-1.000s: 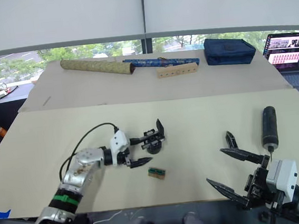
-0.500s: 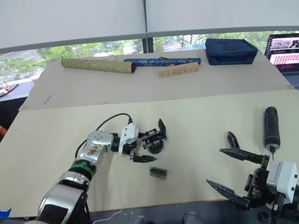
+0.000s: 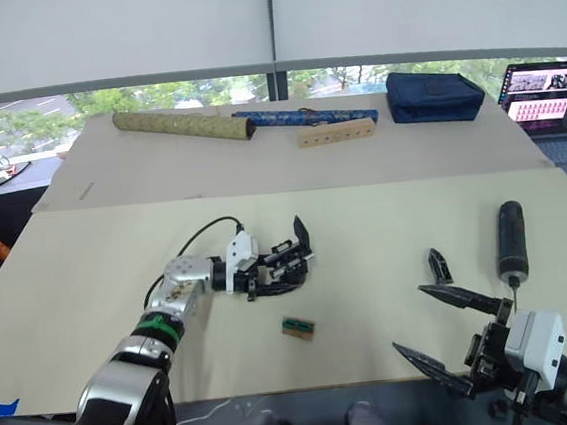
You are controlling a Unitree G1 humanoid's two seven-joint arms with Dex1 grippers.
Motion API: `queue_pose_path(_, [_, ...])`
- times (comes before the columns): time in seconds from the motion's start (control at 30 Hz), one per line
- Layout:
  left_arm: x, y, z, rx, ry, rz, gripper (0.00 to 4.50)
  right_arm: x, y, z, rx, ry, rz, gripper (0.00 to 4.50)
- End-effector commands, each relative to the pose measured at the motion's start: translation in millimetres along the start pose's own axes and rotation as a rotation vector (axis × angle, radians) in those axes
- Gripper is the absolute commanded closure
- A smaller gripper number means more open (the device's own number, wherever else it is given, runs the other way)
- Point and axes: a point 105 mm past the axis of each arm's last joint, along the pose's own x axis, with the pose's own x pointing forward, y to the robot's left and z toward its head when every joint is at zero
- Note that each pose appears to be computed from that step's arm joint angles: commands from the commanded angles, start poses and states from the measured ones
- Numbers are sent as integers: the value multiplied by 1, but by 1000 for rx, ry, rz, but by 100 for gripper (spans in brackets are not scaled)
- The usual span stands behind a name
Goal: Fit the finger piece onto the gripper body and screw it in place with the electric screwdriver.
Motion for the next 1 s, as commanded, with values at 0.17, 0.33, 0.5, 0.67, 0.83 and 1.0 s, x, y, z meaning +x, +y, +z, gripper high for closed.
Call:
queue_pose_path(0.17, [-1,-9,33,54,-48,300,220,7,-2,1,-23,-38,21,0])
queue_pose_path(0.33, [6,-21,32,12,-21,348,220,7,-4,-1,-19,-37,44,0])
queue_pose_path(0.5, [12,-22,31,8,-6,357,220,7,-6,-1,-20,-35,56,0])
queue_pose_path(0.67, [10,-23,22,2,16,357,220,6,-7,0,-25,-34,55,0])
queue_pose_path(0.83, [2,-21,14,-15,36,353,2,5,-7,0,-25,-35,45,0])
queue_pose_path(1.0, [-14,-16,6,-22,67,343,2,4,-5,-2,-22,-34,34,0])
